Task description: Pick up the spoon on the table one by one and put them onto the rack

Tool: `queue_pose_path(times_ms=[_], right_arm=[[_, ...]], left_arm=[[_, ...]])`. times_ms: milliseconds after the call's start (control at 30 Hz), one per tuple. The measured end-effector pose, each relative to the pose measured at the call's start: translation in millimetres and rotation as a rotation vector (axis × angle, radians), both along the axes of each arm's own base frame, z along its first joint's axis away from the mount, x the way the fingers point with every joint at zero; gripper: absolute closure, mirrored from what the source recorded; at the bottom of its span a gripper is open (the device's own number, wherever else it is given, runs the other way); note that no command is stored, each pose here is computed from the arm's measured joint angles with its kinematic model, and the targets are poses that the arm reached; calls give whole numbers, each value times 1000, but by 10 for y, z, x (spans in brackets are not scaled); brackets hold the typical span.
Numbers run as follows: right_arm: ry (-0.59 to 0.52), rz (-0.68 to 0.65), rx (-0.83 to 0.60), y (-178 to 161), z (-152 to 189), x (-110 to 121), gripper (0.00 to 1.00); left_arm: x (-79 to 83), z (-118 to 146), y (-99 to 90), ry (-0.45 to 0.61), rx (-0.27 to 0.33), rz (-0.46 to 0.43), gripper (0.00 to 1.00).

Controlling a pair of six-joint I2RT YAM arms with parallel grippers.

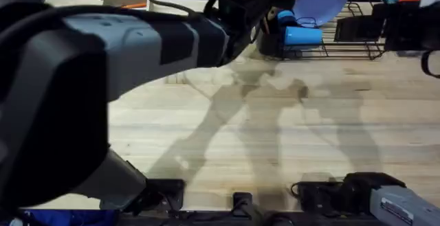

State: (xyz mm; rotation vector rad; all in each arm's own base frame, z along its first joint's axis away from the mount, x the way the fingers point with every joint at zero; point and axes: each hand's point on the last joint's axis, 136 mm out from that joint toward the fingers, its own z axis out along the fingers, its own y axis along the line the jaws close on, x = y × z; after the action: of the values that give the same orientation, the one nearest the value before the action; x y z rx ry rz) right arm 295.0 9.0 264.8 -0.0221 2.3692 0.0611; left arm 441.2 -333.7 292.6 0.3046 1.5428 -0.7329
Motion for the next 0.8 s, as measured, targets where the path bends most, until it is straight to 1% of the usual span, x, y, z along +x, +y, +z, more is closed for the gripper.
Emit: queue_pose_path(times_ms=[133, 267, 300, 600, 800], right_arm=[[0, 0, 0, 0, -1, -1, 5], [0, 0, 0, 0, -1, -1, 5], [0, 0, 0, 0, -1, -1, 5], [0, 0, 0, 0, -1, -1, 5], [0, 0, 0, 0, -1, -1, 5]], left_arm=[[30, -141, -49, 41, -20, -7, 960], [53, -226, -66, 65, -29, -7, 960], [70, -299, -79, 83, -32, -7, 960], [69, -420, -78, 120, 0, -5, 958], [68, -439, -78, 125, 4, -5, 959]])
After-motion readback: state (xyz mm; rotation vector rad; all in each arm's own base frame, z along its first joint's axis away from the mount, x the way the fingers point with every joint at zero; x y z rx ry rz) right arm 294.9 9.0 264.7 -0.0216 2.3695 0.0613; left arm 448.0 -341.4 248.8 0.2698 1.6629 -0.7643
